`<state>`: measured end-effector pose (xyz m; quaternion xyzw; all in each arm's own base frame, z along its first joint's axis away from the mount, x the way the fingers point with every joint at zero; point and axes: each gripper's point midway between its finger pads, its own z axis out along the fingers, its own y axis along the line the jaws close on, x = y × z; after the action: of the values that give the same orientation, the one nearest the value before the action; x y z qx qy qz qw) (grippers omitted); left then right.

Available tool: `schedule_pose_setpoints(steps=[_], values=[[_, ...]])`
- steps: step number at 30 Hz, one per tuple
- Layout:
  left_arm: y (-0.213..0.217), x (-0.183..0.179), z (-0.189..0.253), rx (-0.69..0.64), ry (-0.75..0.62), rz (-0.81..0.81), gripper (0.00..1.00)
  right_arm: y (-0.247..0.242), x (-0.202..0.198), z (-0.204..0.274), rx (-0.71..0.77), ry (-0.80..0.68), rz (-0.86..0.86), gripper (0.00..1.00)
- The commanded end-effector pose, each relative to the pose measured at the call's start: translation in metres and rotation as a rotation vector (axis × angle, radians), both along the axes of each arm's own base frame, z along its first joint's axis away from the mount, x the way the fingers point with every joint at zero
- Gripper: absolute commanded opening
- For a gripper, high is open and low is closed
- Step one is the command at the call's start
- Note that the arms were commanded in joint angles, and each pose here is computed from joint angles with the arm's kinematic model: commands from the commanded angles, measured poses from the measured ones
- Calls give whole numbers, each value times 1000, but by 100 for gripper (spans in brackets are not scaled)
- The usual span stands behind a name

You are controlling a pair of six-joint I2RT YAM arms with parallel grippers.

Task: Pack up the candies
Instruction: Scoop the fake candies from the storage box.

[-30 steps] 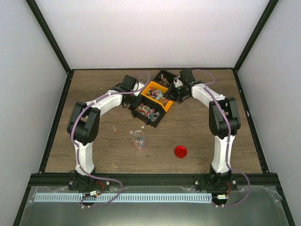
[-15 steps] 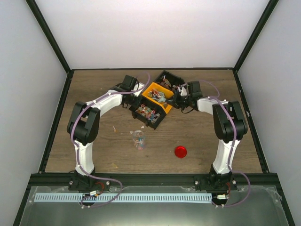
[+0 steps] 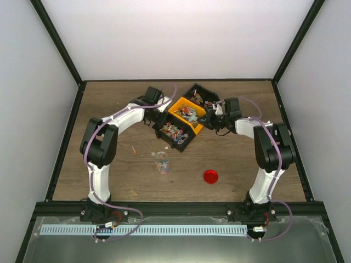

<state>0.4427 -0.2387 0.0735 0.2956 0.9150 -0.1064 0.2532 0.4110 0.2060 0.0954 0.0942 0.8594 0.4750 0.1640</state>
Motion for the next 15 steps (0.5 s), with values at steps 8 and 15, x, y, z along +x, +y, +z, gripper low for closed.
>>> schedule_pose_setpoints(steps=[8,15], values=[[-7,2,-22,-9,40,11,4,14,-35,25,98,27,129,1],[-4,4,-23,-5,36,19,4,8,-37,26,110,34,104,1]])
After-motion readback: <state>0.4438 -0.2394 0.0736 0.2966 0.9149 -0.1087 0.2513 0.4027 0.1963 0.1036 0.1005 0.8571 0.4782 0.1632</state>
